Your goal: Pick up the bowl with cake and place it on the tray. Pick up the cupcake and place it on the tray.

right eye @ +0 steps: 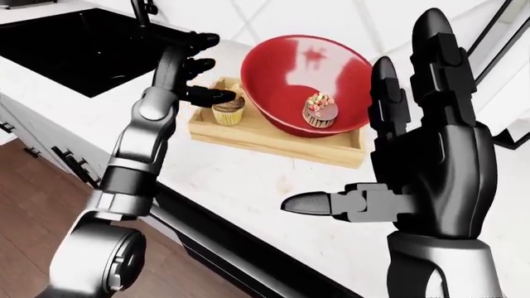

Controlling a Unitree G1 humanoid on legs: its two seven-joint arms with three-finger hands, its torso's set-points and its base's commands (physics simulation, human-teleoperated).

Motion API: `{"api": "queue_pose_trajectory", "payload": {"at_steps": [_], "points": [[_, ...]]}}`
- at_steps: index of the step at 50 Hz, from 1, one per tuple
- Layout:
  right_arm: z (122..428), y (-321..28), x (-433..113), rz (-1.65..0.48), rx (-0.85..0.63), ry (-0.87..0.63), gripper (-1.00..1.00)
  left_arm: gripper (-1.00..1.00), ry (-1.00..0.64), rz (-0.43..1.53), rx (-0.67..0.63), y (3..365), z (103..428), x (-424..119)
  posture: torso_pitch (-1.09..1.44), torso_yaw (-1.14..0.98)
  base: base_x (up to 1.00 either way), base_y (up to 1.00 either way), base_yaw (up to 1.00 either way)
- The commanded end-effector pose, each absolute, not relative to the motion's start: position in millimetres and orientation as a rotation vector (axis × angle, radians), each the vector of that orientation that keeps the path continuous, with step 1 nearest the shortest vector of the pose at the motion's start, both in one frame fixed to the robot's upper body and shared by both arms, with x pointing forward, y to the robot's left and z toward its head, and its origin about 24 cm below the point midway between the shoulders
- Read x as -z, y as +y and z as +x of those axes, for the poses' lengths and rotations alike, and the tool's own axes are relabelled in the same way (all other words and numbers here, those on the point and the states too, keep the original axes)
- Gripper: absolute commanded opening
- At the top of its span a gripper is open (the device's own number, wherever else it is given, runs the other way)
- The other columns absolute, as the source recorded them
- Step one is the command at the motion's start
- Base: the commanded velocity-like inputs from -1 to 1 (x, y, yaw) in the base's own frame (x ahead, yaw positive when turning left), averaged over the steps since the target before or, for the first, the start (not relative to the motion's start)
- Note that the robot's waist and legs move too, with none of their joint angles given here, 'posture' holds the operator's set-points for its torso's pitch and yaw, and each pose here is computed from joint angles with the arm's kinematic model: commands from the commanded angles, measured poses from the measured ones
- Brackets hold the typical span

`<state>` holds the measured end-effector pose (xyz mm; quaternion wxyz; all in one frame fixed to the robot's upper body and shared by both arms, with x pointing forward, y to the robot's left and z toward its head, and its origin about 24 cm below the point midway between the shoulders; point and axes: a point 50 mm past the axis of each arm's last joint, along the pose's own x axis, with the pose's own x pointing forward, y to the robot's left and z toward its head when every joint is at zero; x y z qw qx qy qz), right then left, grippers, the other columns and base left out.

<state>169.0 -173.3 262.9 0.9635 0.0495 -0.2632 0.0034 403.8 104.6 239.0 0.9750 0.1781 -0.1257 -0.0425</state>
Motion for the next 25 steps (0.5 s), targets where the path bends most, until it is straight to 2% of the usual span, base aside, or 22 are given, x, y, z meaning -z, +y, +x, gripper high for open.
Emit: {"api": "queue_pose_trajectory", "payload": {"at_steps": [1,11,13,14,16,22,25], "points": [[165,-174,-272,0.095,-0.008,-0.595,1.00,0.40,-0.337,0.356,0.083,104,397,-263,0.00,0.00,0.00,0.00,0.00],[165,-174,-278,0.092,-0.004,-0.599,1.00,0.40,-0.418,0.323,0.066,126,348,-288,0.00,0.00,0.00,0.00,0.00],[165,-173,-277,0.093,-0.006,-0.597,1.00,0.44,-0.436,0.306,0.068,129,335,-295,0.00,0.00,0.00,0.00,0.00],[165,-173,-278,0.092,-0.006,-0.597,1.00,0.58,-0.445,0.304,0.073,131,327,-298,0.00,0.00,0.00,0.00,0.00],[165,-173,-279,0.093,-0.006,-0.597,1.00,0.62,-0.451,0.306,0.079,133,314,-301,0.00,0.00,0.00,0.00,0.00],[161,-179,-281,0.101,0.010,-0.607,1.00,1.00,-0.504,0.299,0.098,132,274,-318,0.00,0.00,0.00,0.00,0.00],[159,-182,-278,0.107,0.015,-0.610,1.00,1.00,-0.509,0.304,0.104,132,265,-319,0.00,0.00,0.00,0.00,0.00]]}}
